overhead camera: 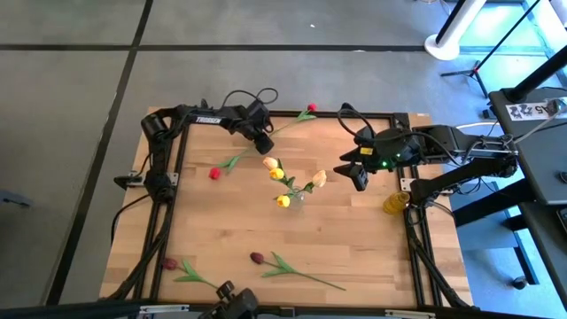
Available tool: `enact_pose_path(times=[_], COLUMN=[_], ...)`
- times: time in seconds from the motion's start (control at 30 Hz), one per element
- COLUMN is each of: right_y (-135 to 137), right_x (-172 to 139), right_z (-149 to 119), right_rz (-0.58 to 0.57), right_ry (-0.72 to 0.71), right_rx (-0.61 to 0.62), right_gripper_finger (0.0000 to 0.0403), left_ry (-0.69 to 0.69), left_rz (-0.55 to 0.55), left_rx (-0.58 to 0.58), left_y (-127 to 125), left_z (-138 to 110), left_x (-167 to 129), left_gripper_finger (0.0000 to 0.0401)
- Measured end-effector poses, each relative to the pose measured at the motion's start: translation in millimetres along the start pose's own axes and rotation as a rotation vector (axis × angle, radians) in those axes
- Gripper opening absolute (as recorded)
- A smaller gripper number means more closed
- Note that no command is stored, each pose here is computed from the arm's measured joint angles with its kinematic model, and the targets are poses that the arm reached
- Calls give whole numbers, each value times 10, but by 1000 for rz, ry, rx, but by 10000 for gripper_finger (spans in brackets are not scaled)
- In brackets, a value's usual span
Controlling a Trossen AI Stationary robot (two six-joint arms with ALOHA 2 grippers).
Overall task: Sort flowers into vase by color
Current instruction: Put the right red tulip into the yellow vase
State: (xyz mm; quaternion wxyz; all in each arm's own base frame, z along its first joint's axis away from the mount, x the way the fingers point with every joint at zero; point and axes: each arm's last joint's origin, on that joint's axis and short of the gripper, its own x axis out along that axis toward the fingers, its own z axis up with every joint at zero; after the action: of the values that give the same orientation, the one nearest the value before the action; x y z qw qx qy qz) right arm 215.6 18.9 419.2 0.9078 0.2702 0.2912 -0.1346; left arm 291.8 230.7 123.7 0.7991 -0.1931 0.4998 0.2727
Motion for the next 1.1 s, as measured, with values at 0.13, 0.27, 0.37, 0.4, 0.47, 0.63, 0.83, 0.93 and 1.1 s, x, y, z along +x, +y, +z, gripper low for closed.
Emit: enact_pose_path(times=[0.13, 0.27, 0.37, 0.4, 0.47, 0.63, 0.83, 0.93, 1.1], right_y=[0, 0, 2, 2, 4, 8, 6, 6, 3], right_x=[0, 0, 0, 0, 0, 0, 0, 0, 0], right_z=[0, 0, -1, -2, -3, -6, -5, -5, -4], right_rz=[0, 1, 6, 8, 15, 27, 22, 21, 13], right_ry=[0, 0, 5, 6, 11, 21, 18, 16, 11], right_rx=[-1, -1, -1, -1, 0, -7, -39, -70, -98], right_gripper_finger=[244, 244, 244, 244, 244, 244, 244, 244, 244], left_ry=[16, 29, 48, 57, 81, 74, 90, 146, 155], left_rz=[2, 10, 13, 11, 0, -77, -235, -270, -234], left_rx=[-15, -23, -18, -14, -5, 15, 72, 81, 116], left_y=[2, -48, -115, -132, -168, -278, -614, -759, -986], left_z=[-57, -73, -94, -104, -133, -129, -207, -279, -339], left_x=[19, 17, -20, -47, -132, -541, -899, -907, -863], left_gripper_finger=[71, 18, 7, 5, 4, 2, 1, 2, 36])
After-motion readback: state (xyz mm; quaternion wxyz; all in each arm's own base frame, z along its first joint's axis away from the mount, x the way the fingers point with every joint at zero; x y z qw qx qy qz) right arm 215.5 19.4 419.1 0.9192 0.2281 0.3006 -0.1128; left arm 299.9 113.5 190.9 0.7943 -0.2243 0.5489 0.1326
